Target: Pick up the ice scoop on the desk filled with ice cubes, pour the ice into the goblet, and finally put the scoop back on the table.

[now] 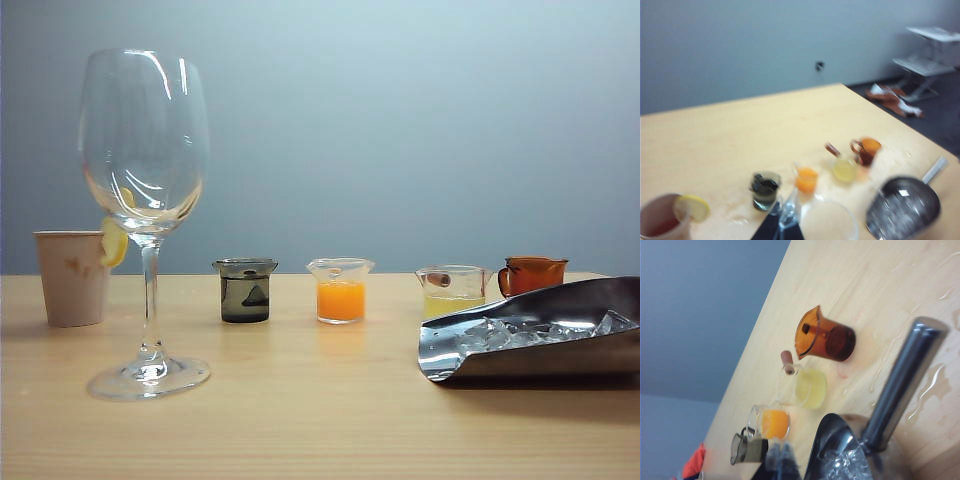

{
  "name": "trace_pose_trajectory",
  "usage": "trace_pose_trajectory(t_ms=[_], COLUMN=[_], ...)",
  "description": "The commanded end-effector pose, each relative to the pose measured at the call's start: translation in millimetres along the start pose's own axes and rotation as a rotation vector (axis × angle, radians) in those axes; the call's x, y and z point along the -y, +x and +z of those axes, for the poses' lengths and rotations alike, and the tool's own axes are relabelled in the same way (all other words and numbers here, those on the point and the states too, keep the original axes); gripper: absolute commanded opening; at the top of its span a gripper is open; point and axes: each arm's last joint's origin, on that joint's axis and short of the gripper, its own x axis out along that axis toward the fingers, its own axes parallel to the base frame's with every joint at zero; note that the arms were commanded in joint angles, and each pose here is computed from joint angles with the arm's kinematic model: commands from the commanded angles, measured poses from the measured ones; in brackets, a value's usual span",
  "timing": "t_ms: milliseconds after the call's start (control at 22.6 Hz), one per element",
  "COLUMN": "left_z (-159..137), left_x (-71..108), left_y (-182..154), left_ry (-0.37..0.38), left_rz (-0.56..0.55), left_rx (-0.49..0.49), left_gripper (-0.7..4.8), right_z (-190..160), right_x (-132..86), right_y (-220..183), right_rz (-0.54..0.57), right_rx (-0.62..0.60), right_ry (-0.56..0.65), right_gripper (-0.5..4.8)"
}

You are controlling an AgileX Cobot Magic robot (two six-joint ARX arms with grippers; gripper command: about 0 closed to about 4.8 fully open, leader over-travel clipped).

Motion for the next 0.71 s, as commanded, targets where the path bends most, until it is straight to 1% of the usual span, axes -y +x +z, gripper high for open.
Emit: trace_pose_trajectory(t_ms=[44,89,221,354,443,487,532,576,620,664,709], left_z=[-5.4,-5.8,-7.8,-9.8,-11.4,-12.1,-12.7,-13.4,-14.6,-15.1,-15.3], left_x=[0.6,1.6,7.2,15.1,21.4,24.0,25.3,26.2,26.4,26.1,26.0], left_y=[8.2,11.5,24.8,41.6,55.0,61.0,65.1,68.6,72.4,73.8,74.6], left_ry=[-0.021,-0.018,0.002,0.018,0.036,0.042,0.043,0.044,0.042,0.042,0.041], left_rz=[-0.045,-0.060,-0.057,-0.124,-0.141,-0.157,-0.170,-0.179,-0.183,-0.181,-0.181], left_rx=[-0.075,-0.086,-0.134,-0.178,-0.205,-0.215,-0.221,-0.229,-0.240,-0.246,-0.247], left_gripper=[-0.06,-0.06,-0.06,-0.06,-0.06,-0.06,-0.06,-0.06,-0.06,-0.06,-0.06], right_z=[-1.9,-2.9,-5.8,-8.8,-9.4,-9.6,-9.7,-9.7,-9.2,-8.9,-8.6], right_x=[6.1,8.7,17.9,25.9,28.6,30.1,30.7,30.7,29.6,29.1,28.8], right_y=[1.3,2.4,5.8,8.6,9.4,9.8,9.9,10.0,10.1,10.2,11.0], right_rz=[0.004,-0.006,-0.052,-0.086,-0.097,-0.107,-0.110,-0.110,-0.100,-0.095,-0.095], right_rx=[0.029,0.027,0.042,0.043,0.058,0.070,0.071,0.071,0.074,0.078,0.078], right_ry=[0.016,0.019,0.020,0.023,0.005,0.005,-0.002,-0.019,-0.044,-0.053,-0.069], right_gripper=[-0.06,-0.06,-0.06,-0.07,-0.04,0.39,0.99,1.95,3.35,3.71,3.75])
